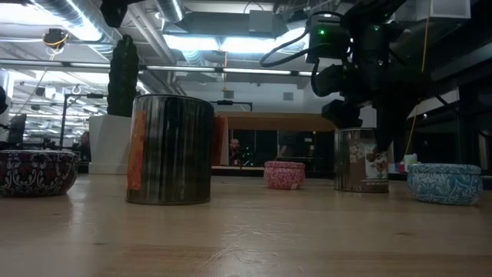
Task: Pick & Place candle stick holders
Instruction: Put the top right silver scented candle on the shelf
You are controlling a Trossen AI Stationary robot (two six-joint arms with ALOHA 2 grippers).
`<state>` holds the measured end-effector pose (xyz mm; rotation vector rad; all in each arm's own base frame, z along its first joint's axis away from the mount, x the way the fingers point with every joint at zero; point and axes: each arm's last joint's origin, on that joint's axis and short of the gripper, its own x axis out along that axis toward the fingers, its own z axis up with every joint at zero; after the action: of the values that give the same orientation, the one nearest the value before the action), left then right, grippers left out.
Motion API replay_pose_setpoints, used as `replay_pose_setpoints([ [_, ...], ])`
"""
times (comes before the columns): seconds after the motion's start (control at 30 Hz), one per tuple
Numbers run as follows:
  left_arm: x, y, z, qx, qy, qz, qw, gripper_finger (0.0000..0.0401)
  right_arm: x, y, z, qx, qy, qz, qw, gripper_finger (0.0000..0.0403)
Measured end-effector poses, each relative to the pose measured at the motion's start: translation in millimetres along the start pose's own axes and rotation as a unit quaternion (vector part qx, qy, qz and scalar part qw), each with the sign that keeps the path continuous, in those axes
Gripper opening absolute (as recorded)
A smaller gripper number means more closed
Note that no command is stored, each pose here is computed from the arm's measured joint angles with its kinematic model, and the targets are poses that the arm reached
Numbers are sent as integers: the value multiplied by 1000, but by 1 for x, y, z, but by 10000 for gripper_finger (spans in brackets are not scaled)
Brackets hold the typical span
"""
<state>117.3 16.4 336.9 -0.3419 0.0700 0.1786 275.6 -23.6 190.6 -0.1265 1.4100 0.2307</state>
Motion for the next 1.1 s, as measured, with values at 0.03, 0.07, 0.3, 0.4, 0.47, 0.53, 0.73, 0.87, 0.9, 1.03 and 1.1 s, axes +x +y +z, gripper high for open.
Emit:
replay_pose_setpoints([
  [0.03,0,0,0,0,0,0,1000,181,0,0,0,0,0,0,1000,387],
  [0.07,0,0,0,0,0,0,1000,181,0,0,0,0,0,0,1000,385],
  [0.3,0,0,0,0,-1,1,1000,180,0,0,0,0,-2,-1,1000,361],
  [0.4,0,0,0,-3,-1,1,1000,180,0,0,1,1,-4,-3,1000,358],
  [0.47,0,0,0,-4,-1,2,1000,180,0,-1,1,3,-1,-10,1000,358],
  [0.53,0,0,0,-4,-1,1,1000,180,0,-1,0,4,-1,-11,1000,358],
  [0.73,0,0,0,-4,-1,2,1000,180,-1,-1,0,12,0,-13,1000,357],
  [0.87,0,0,0,-9,-1,1,1000,180,-1,-1,0,24,0,-14,1000,356],
  [0.9,0,0,0,-10,-1,1,1000,180,-1,-1,0,26,0,-14,1000,356],
  [1.03,0,0,0,-10,-1,1,1000,180,-1,-1,0,40,-1,-14,999,356],
  [1.1,0,0,0,-9,-1,1,1000,180,-1,-1,0,48,-1,-14,999,356],
])
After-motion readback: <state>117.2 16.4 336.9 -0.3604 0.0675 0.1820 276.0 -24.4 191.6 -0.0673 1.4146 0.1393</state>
